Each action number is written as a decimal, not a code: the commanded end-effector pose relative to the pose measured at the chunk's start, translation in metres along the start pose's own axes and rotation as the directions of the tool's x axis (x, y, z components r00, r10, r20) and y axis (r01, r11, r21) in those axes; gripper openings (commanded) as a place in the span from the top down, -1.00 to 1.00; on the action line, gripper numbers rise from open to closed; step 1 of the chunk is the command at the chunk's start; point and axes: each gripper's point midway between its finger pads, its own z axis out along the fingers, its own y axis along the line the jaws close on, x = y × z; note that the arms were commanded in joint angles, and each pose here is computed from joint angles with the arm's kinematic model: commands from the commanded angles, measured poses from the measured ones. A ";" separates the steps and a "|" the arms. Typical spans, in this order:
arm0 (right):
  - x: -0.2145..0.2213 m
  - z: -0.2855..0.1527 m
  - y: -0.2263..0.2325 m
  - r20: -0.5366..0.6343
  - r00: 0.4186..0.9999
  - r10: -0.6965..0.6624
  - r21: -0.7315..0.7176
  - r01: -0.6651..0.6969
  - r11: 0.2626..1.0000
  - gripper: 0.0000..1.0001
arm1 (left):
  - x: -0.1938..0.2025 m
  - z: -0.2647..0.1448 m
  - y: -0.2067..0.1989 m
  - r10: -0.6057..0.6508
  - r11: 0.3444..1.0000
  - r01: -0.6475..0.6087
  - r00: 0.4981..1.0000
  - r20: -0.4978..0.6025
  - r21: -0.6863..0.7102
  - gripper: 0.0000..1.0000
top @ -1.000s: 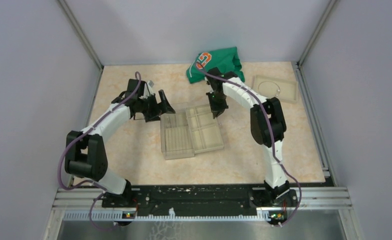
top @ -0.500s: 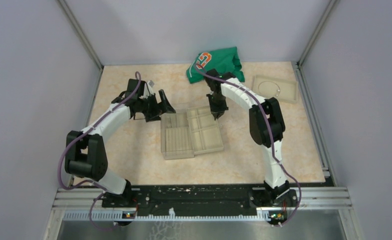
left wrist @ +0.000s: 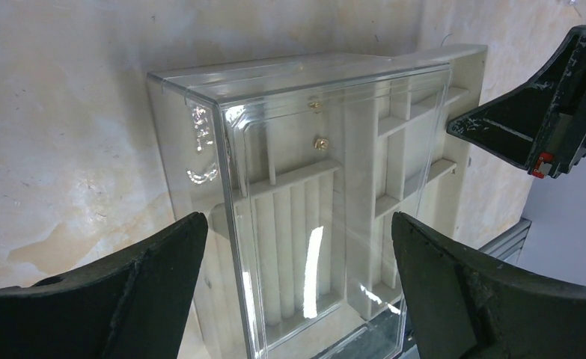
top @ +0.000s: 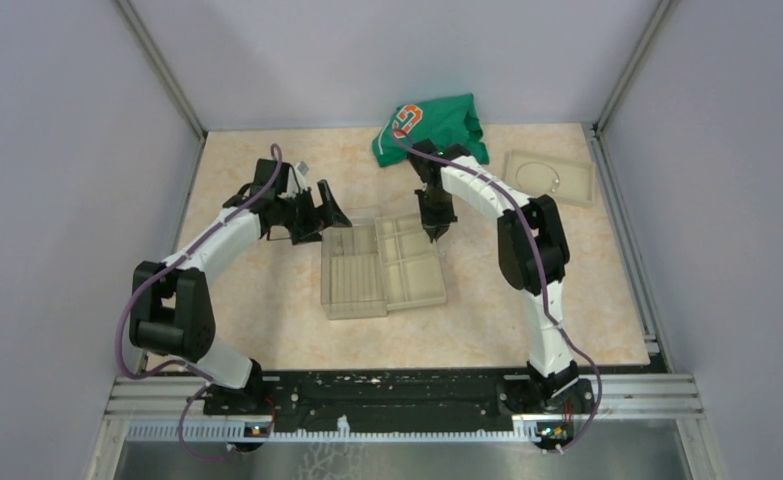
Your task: Organize the mixed jewelry
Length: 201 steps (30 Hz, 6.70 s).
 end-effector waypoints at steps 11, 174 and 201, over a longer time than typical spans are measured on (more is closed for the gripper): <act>-0.014 -0.014 0.012 0.051 0.998 0.024 -0.017 -0.023 1.000 1.00 | 0.001 -0.003 -0.007 0.005 0.999 -0.005 1.000 0.003 0.033 -0.97; -0.076 -0.062 -0.338 0.455 0.304 0.837 -0.003 -0.939 0.343 -0.01 | -0.066 -0.050 -0.043 0.039 0.995 -0.057 0.977 0.209 0.080 -0.97; -0.085 0.006 -0.372 0.353 0.187 0.917 -0.023 -0.978 0.208 0.06 | -0.067 -0.040 -0.040 0.026 0.996 -0.042 0.982 0.186 0.082 -0.97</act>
